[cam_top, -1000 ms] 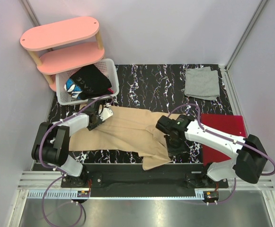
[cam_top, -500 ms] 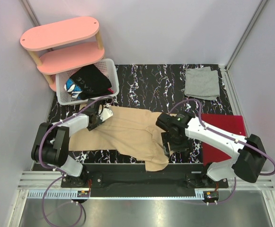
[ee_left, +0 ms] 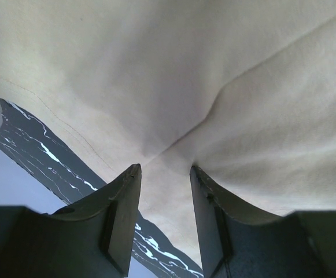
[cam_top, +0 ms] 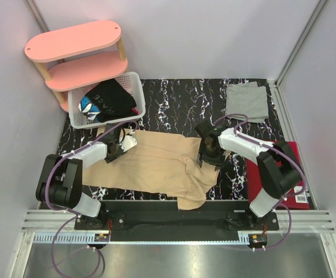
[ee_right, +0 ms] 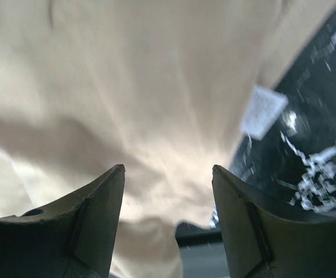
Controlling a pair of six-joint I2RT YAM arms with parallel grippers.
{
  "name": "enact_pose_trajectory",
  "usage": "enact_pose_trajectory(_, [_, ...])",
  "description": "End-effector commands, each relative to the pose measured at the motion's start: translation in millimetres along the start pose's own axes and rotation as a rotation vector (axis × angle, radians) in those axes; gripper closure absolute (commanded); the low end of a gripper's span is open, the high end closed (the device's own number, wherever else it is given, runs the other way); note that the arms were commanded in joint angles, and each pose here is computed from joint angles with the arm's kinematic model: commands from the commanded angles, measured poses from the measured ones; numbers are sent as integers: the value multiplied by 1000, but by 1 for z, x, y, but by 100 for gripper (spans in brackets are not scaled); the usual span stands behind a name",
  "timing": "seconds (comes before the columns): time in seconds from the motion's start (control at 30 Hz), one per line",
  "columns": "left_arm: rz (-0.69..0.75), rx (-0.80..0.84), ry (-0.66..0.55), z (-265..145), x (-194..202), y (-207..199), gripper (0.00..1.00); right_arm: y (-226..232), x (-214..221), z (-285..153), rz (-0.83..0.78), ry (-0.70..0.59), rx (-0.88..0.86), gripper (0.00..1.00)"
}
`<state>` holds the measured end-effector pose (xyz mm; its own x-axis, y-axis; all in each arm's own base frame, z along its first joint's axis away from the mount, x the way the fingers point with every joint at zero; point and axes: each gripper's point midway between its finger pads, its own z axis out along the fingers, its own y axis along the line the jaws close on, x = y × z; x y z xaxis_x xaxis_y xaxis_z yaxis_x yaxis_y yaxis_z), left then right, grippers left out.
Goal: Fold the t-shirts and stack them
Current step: Fold the tshirt
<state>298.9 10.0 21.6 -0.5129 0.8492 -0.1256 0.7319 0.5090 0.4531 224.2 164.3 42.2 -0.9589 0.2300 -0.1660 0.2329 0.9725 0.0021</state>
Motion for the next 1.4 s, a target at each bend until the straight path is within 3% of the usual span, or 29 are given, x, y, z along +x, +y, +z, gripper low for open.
enact_pose_trajectory(0.0, [10, -36, 5, -7, 5, 10, 55, 24, -27, 14, 40, -47, -98, 31])
enact_pose_trajectory(0.2, [5, -27, 12, -5, 10, 9, 55, 16, -15, 25, 94, -7, -104, 32])
enact_pose_trajectory(0.63, [3, -15, 16, -3, 13, 8, 56, 13, -6, -11, 102, -31, -196, 28])
enact_pose_trajectory(0.87, [-7, -9, 18, -4, 13, 9, 56, 9, 34, -15, 95, 76, -262, 28])
enact_pose_trajectory(1.03, [-55, 57, -44, -19, 0, -1, 55, 4, 58, -6, 61, 128, -247, 28])
enact_pose_trajectory(1.37, [-139, 204, -216, -76, -33, -15, 53, 2, 59, 9, 12, 130, -207, 27])
